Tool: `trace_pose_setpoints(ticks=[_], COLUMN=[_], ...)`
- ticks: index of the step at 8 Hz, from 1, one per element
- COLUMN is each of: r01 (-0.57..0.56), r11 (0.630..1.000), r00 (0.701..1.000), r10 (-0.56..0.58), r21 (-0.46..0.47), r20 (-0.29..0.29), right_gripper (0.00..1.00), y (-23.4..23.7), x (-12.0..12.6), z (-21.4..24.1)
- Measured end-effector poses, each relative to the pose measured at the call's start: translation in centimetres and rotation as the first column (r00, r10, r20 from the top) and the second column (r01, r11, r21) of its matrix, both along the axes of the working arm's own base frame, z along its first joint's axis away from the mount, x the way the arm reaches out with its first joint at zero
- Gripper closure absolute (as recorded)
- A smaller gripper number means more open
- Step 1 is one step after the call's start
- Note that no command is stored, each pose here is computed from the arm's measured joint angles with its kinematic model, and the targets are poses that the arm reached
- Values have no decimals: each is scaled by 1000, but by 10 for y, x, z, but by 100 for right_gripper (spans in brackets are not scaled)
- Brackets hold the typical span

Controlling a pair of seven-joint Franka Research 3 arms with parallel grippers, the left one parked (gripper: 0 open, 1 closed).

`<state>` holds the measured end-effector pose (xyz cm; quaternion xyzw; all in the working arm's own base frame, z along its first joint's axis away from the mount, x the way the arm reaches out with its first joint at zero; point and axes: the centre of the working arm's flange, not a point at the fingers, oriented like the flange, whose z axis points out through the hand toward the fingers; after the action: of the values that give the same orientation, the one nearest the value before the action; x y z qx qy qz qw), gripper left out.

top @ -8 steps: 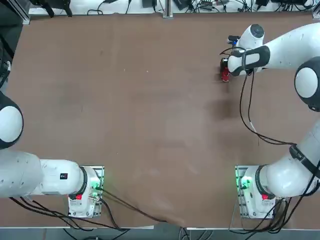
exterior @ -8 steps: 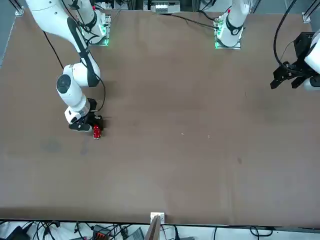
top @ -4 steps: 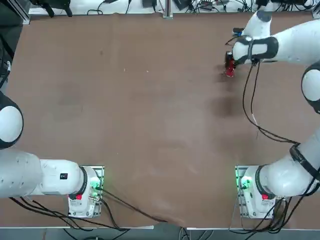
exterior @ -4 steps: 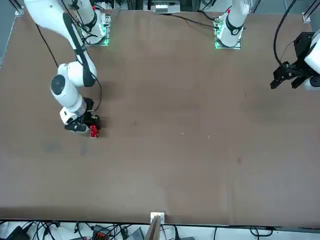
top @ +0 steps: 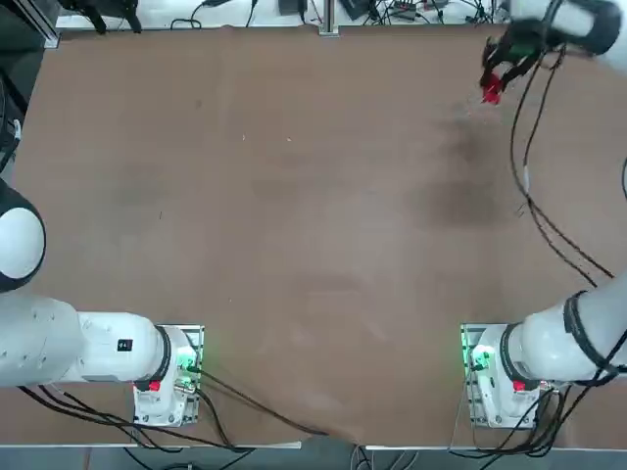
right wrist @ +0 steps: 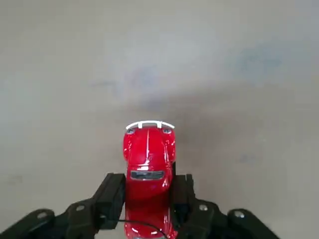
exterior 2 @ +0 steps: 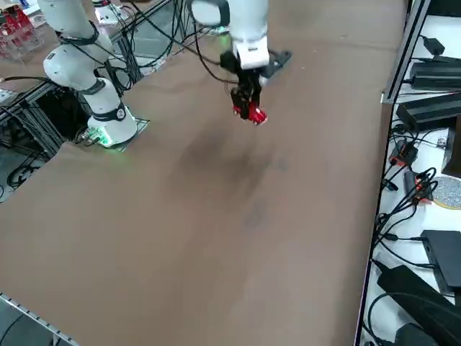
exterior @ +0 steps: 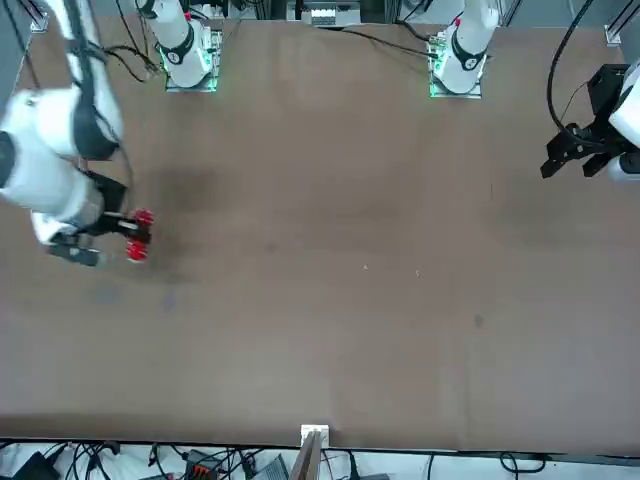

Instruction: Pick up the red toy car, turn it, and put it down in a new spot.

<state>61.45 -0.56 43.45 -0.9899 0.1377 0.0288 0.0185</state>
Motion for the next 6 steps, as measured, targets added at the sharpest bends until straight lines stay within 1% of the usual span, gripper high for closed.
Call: trace_pose_setpoints(ticks=[1,2,3,4,5,6], r01=[66,157,276,390,495,580], r11=[998,988,961,921,869,814], r00=[998,987,961,920,869,814], r10=[-66,-156,-275,-390,-494,-580], r21=[-1,-2,-5,-11,-17,-24], r20=[15,31,35,32,30,27], right_gripper=[49,49,49,49,49,49], y=[-18,-35,-50,-62,-79,-105], x=[7,11,13,17,23,28], z=[24,39,42,39,34,26])
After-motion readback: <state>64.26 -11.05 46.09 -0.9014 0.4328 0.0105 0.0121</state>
